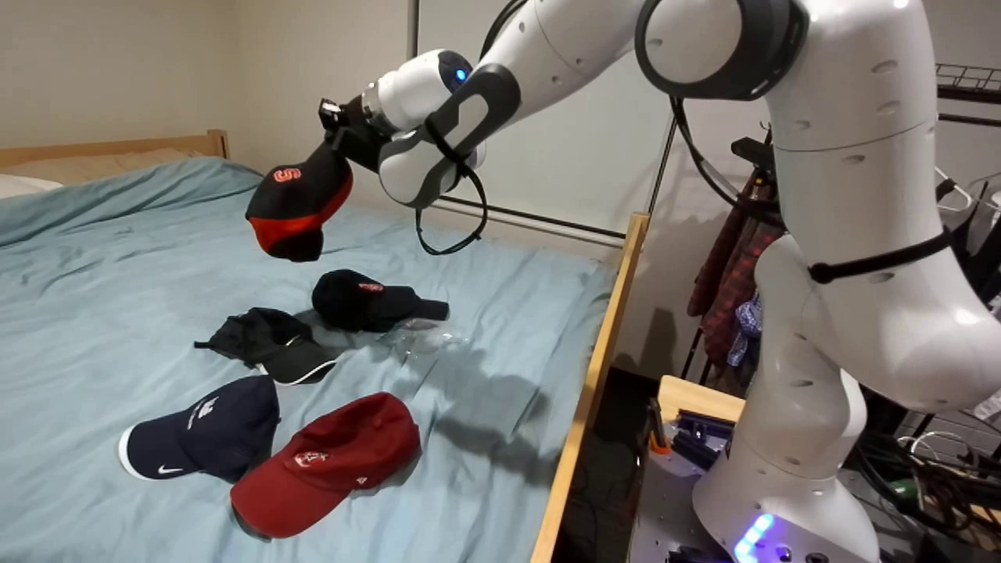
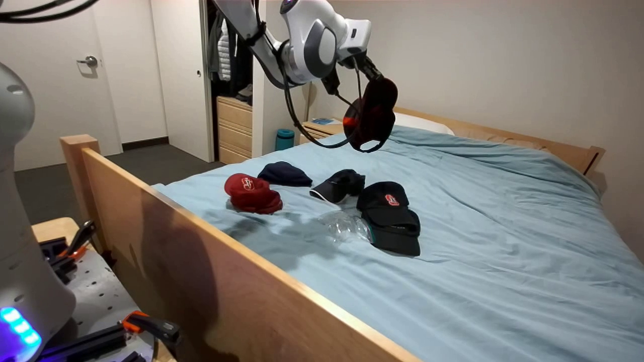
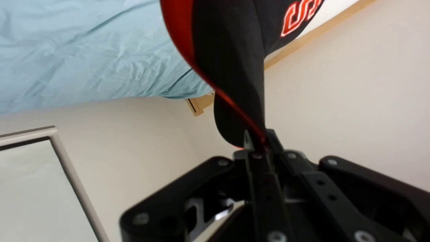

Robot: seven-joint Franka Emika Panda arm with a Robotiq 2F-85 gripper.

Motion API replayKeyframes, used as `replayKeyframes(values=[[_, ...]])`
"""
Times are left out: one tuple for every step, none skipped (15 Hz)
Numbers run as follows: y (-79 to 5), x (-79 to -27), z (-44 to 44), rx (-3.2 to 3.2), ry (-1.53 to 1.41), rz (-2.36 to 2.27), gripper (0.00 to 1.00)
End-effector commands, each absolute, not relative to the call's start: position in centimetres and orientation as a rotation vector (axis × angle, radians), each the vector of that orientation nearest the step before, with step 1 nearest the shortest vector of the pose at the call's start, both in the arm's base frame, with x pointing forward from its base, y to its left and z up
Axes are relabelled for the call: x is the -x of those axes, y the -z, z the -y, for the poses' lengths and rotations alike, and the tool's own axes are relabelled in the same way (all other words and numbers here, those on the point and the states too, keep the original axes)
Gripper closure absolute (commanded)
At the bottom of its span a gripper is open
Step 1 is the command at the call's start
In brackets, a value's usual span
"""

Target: Put the black and red cap on the black cap to the far right

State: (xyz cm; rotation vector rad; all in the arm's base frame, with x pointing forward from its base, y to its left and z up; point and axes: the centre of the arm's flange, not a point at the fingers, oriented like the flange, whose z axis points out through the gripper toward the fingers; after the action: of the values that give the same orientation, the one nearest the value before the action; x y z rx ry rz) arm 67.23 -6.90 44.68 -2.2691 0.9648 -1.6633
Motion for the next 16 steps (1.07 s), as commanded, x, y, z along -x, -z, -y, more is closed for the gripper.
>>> replayKeyframes(values=[[-40.9,-64.5,8.7,2.292,1.634,-1.138,0.95],[-40.0,-64.0,9.3,2.331,1.611,-1.199,0.95],[-38.9,-63.4,9.8,2.365,1.597,-1.255,0.95],[-38.0,-62.9,10.4,2.408,1.579,-1.267,0.95],[-39.2,-64.3,11.2,2.356,1.606,-1.216,0.95],[-38.3,-63.8,11.5,2.386,1.593,-1.238,0.95],[-37.7,-63.6,11.5,2.401,1.588,-1.244,0.95],[-37.6,-63.5,11.3,2.406,1.586,-1.244,0.95],[-37.6,-63.5,11.3,2.406,1.586,-1.243,0.95],[-37.6,-63.5,11.3,2.406,1.587,-1.243,0.95],[-37.6,-63.5,11.3,2.406,1.587,-1.244,0.95],[-37.7,-63.6,11.4,2.365,1.553,-1.196,0.95],[-37.5,-63.9,11.4,2.334,1.523,-1.200,0.95],[-37.0,-64.1,11.4,2.313,1.497,-1.208,0.95],[-36.6,-64.3,11.4,2.282,1.451,-1.220,0.95],[-36.1,-64.6,11.2,2.261,1.415,-1.207,0.95]])
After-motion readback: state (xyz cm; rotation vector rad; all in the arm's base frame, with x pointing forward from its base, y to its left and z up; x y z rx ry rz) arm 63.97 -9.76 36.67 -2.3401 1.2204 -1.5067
